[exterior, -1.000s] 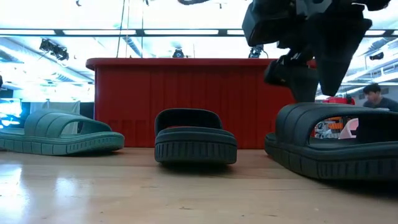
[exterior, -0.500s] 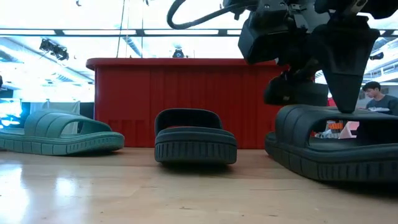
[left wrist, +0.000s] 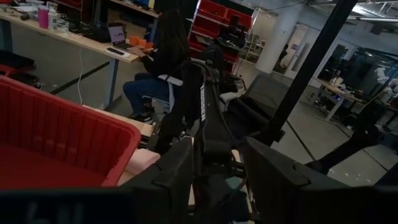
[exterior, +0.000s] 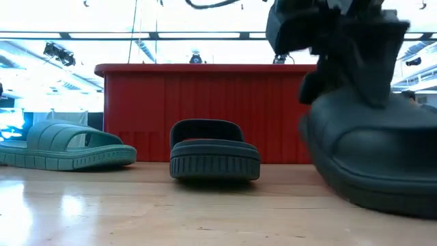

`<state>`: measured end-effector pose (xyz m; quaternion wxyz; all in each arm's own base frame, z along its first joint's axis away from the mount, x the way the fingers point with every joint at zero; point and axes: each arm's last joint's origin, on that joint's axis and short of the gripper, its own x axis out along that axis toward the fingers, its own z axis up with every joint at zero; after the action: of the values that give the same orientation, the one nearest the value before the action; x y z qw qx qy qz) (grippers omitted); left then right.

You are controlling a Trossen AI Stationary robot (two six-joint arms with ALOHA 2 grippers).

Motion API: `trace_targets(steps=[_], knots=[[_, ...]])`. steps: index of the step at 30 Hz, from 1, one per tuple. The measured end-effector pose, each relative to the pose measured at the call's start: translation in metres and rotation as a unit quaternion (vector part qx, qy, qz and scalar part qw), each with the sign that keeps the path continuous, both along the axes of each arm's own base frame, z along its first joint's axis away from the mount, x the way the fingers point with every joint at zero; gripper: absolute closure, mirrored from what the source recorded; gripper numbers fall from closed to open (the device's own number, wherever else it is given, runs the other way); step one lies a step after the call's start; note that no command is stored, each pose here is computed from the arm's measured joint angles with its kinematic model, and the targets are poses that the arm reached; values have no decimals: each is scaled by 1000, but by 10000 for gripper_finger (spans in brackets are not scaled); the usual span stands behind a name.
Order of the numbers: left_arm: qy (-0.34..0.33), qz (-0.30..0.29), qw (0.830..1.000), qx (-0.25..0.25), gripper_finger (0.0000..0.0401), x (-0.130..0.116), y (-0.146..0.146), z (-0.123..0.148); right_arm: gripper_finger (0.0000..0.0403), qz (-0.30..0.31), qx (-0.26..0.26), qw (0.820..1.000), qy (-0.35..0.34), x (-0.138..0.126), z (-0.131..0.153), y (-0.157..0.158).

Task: Pick and place slides into bin
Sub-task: Put the right black slide into the red bin

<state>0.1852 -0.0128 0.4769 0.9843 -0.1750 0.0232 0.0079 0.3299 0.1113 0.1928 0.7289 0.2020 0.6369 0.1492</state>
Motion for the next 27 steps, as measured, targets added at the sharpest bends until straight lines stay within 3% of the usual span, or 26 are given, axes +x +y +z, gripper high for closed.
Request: trace_targets(steps=[8, 13, 16, 21, 23, 26, 27], knots=[[-1, 0, 1000, -1, 270, 0, 0, 0, 391, -100, 81, 989, -71, -33, 88, -10], [-1, 1, 1000, -21, 277, 0, 0, 0, 394, -181, 99, 956, -209, -72, 154, -28], [-1, 1, 1000, -24, 280, 0, 0, 0, 393, -268, 58, 903, -331, -93, 188, -46], [-10, 1, 1000, -24, 278, 0, 0, 2, 394, -425, -57, 764, -483, -119, 228, -88], [-15, 1, 1000, -25, 279, 0, 0, 3, 394, -462, -94, 718, -512, -122, 236, -106], [-20, 1, 999, -25, 283, 0, 0, 4, 394, -511, -114, 667, -530, -120, 242, -136], [-21, 1, 999, -25, 284, 0, 0, 4, 393, -519, -119, 659, -531, -117, 242, -146]])
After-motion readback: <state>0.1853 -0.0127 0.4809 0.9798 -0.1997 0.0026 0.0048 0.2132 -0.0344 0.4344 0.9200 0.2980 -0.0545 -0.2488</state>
